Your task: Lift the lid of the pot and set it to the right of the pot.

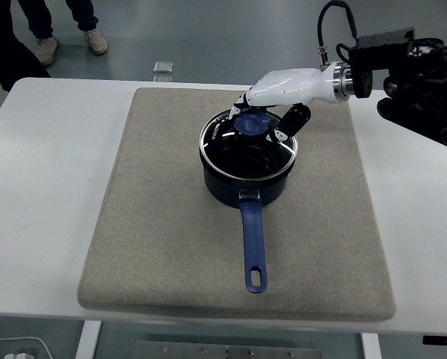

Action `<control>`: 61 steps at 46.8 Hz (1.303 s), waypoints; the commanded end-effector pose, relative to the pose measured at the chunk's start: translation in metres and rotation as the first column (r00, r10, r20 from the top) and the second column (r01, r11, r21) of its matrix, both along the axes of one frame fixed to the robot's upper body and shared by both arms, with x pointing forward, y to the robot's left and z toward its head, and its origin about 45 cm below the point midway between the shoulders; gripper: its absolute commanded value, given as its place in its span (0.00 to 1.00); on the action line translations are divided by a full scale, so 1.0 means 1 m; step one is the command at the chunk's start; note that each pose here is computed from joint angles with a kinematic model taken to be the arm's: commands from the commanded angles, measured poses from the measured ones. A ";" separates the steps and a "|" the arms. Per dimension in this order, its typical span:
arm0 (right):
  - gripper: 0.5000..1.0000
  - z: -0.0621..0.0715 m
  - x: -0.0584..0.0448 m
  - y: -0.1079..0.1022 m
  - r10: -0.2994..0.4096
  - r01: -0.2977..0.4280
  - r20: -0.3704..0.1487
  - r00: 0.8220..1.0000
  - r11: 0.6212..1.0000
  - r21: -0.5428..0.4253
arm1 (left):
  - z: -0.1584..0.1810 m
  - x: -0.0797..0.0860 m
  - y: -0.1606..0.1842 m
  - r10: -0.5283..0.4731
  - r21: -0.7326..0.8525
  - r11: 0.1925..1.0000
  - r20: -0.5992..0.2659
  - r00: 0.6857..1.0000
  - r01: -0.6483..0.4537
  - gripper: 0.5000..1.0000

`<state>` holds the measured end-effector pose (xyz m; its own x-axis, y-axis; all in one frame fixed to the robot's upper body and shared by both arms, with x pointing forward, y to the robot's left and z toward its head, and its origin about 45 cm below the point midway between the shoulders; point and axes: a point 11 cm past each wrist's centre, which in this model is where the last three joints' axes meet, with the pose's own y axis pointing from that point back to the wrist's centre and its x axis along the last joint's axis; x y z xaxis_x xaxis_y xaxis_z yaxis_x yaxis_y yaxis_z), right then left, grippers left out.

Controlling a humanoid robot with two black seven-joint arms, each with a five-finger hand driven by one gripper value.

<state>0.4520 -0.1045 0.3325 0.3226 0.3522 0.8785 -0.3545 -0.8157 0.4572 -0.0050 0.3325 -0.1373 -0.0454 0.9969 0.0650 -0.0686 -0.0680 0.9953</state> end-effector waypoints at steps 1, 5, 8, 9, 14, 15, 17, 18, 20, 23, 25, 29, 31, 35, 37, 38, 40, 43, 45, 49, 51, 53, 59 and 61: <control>0.00 0.006 0.001 0.002 0.003 -0.003 0.012 1.000 1.000 0.003 | 0.000 0.000 0.000 0.000 0.001 1.000 0.000 1.000 0.000 1.00; 0.00 0.011 0.005 0.000 -0.007 0.007 0.026 1.000 1.000 0.004 | 0.000 0.000 0.000 0.000 -0.001 1.000 -0.001 1.000 0.000 1.00; 0.00 0.013 0.008 -0.003 -0.019 0.019 0.035 0.999 1.000 0.003 | 0.000 0.000 0.000 0.000 -0.001 1.000 -0.001 1.000 0.000 1.00; 0.00 0.014 0.010 -0.004 -0.025 0.025 0.040 0.999 1.000 0.002 | 0.000 0.000 0.000 0.000 0.001 1.000 0.000 1.000 0.000 1.00; 0.00 0.024 0.024 -0.016 -0.075 0.075 0.075 0.994 0.997 0.007 | 0.000 0.000 0.000 -0.001 0.001 1.000 -0.001 1.000 0.001 1.00; 0.00 0.025 0.027 -0.020 -0.088 0.088 0.081 0.993 0.996 0.003 | 0.000 0.000 0.000 0.000 -0.001 1.000 -0.001 1.000 0.000 1.00; 0.00 0.029 0.033 -0.027 -0.115 0.115 0.097 0.989 0.993 0.001 | 0.000 0.000 0.000 0.000 0.001 1.000 0.000 1.000 0.000 1.00; 0.00 0.029 0.036 -0.030 -0.126 0.127 0.102 0.987 0.992 0.000 | 0.000 0.000 0.000 0.000 0.001 1.000 0.000 1.000 0.000 1.00; 0.00 0.031 0.042 -0.038 -0.153 0.154 0.114 0.982 0.988 0.001 | 0.000 0.000 0.000 0.000 -0.001 1.000 0.001 1.000 0.000 1.00; 0.00 0.035 0.050 -0.049 -0.188 0.190 0.137 0.973 0.982 -0.002 | 0.000 0.000 0.000 0.000 0.001 1.000 0.000 1.000 0.000 1.00; 0.00 0.038 0.053 -0.055 -0.206 0.209 0.151 0.967 0.978 -0.005 | 0.000 0.000 0.000 0.000 -0.001 1.000 0.001 1.000 0.000 1.00; 0.00 0.040 0.059 -0.067 -0.231 0.240 0.168 0.958 0.970 -0.034 | 0.000 0.000 0.000 0.000 -0.001 1.000 0.001 1.000 0.000 1.00; 0.00 0.039 0.061 -0.073 -0.242 0.254 0.175 0.954 0.966 -0.052 | 0.000 0.000 0.000 0.000 -0.001 1.000 0.001 1.000 0.000 1.00; 0.00 0.038 0.064 -0.086 -0.261 0.279 0.187 0.947 0.957 -0.081 | 0.000 0.000 0.000 0.000 0.001 1.000 -0.001 1.000 0.000 1.00; 0.00 0.037 0.065 -0.090 -0.265 0.287 0.192 0.945 0.953 -0.095 | 0.000 0.000 0.000 0.000 0.001 1.000 0.000 1.000 0.000 1.00; 0.00 0.036 0.065 -0.093 -0.266 0.290 0.193 0.944 0.951 -0.105 | 0.000 0.000 0.000 0.000 -0.001 1.000 0.001 1.000 0.000 1.00; 0.00 0.033 0.065 -0.098 -0.270 0.297 0.195 0.943 0.946 -0.127 | 0.000 0.000 0.000 0.000 0.001 1.000 -0.001 1.000 0.000 1.00; 0.00 0.028 0.065 -0.104 -0.269 0.302 0.198 0.943 0.940 -0.161 | 0.000 0.000 0.000 0.000 -0.001 1.000 0.001 1.000 0.000 1.00; 0.00 0.026 0.065 -0.108 -0.270 0.306 0.202 0.942 0.935 -0.180 | 0.000 0.000 0.000 0.000 0.001 1.000 0.000 1.000 0.000 1.00; 0.00 0.020 0.064 -0.113 -0.270 0.310 0.194 0.943 0.926 -0.214 | 0.000 0.000 0.000 0.000 0.001 1.000 0.000 1.000 0.000 1.00; 0.00 0.016 0.063 -0.116 -0.274 0.313 0.183 0.944 0.921 -0.234 | 0.000 0.000 0.000 0.000 -0.001 1.000 -0.001 1.000 0.000 1.00; 0.00 0.014 0.062 -0.119 -0.278 0.316 0.176 0.944 0.916 -0.248 | 0.000 0.001 0.000 0.000 0.001 1.000 0.002 1.000 0.000 1.00; 0.00 0.010 0.061 -0.122 -0.278 0.317 0.173 0.945 0.909 -0.271 | 0.000 0.000 0.000 0.000 -0.001 1.000 0.001 1.000 0.000 1.00; 0.00 0.009 0.061 -0.124 -0.277 0.317 0.173 0.945 0.907 -0.277 | 0.000 0.000 0.000 0.000 0.001 1.000 -0.001 1.000 0.000 1.00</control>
